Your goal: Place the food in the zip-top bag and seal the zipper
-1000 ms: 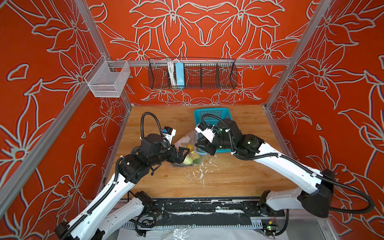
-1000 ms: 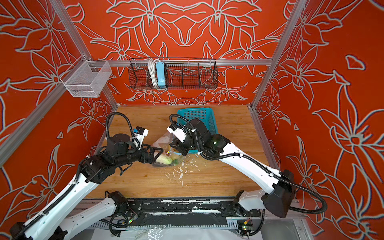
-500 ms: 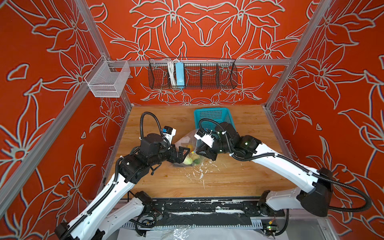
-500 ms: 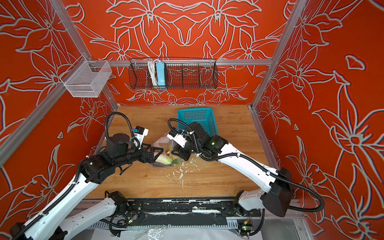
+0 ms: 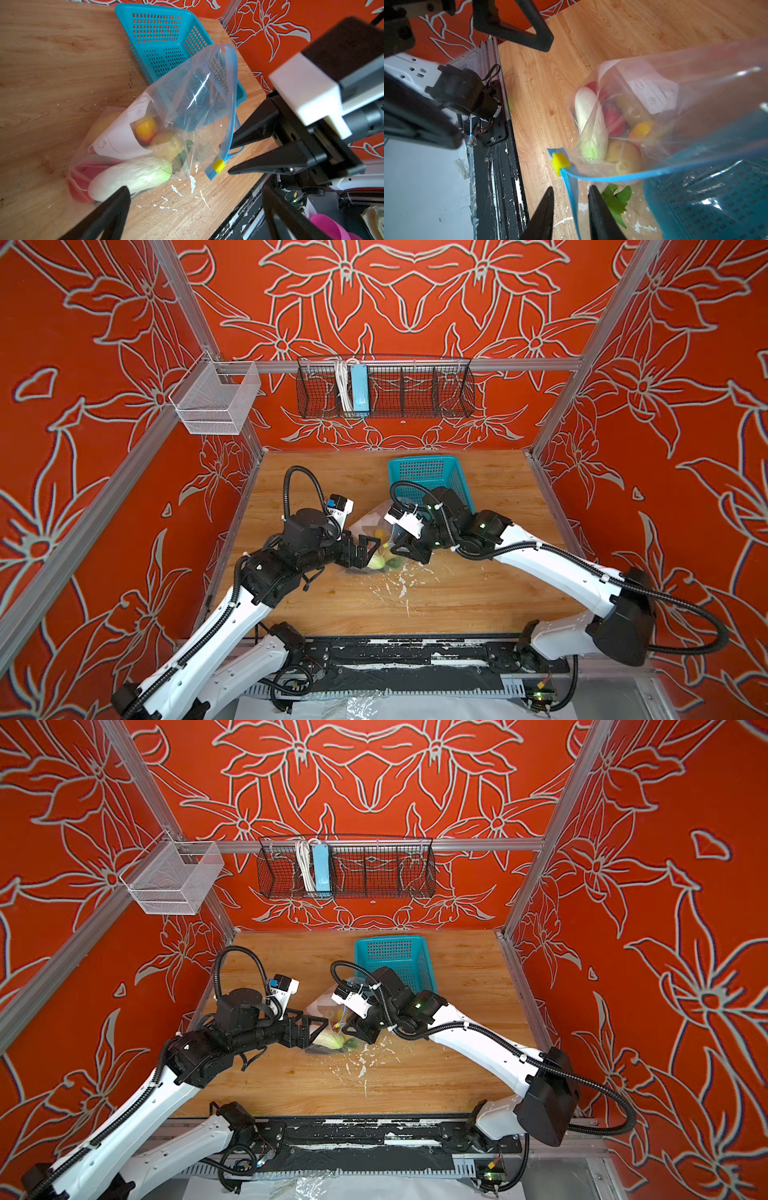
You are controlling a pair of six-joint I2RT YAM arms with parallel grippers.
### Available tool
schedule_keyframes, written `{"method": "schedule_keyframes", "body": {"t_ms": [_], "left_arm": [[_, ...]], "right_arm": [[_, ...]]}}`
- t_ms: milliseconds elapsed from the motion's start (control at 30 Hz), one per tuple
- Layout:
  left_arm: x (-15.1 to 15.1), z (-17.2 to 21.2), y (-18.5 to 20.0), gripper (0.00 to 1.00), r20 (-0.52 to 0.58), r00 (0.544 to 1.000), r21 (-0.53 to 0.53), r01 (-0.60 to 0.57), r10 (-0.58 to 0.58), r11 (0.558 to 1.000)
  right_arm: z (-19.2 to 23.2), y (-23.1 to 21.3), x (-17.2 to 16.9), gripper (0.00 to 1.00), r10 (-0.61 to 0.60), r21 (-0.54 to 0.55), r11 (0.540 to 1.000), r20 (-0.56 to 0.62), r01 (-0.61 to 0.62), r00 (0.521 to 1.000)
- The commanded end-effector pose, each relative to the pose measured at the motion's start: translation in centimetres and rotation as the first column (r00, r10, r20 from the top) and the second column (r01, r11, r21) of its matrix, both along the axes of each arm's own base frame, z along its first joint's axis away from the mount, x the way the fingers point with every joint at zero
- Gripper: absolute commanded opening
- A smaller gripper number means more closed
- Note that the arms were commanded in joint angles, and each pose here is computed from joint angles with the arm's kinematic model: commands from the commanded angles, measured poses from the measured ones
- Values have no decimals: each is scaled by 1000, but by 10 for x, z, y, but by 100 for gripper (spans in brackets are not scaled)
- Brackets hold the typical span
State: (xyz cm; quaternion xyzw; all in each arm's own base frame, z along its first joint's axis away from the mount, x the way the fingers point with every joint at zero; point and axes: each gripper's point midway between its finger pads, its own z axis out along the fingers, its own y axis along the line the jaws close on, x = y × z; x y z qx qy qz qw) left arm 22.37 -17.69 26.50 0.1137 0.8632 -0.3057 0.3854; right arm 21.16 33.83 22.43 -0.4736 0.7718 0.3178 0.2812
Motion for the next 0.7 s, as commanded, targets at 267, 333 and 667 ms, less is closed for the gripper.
{"method": "schedule_keyframes", "body": {"t_ms": [267, 333, 667], "left_arm": [[-4, -3, -9, 97, 24, 998, -32, 67, -66, 997], [-6, -2, -9, 97, 35, 996, -26, 80, -79, 996], [-15, 5, -11, 98, 129, 979, 7, 160, -160, 987]], "right_arm": [[21, 6, 6, 0, -28, 72, 997, 10, 27, 1000], [29, 9, 7, 0, -39, 100, 994, 2, 39, 999], [60, 21, 23, 0, -97, 222, 968, -104, 118, 990]]}}
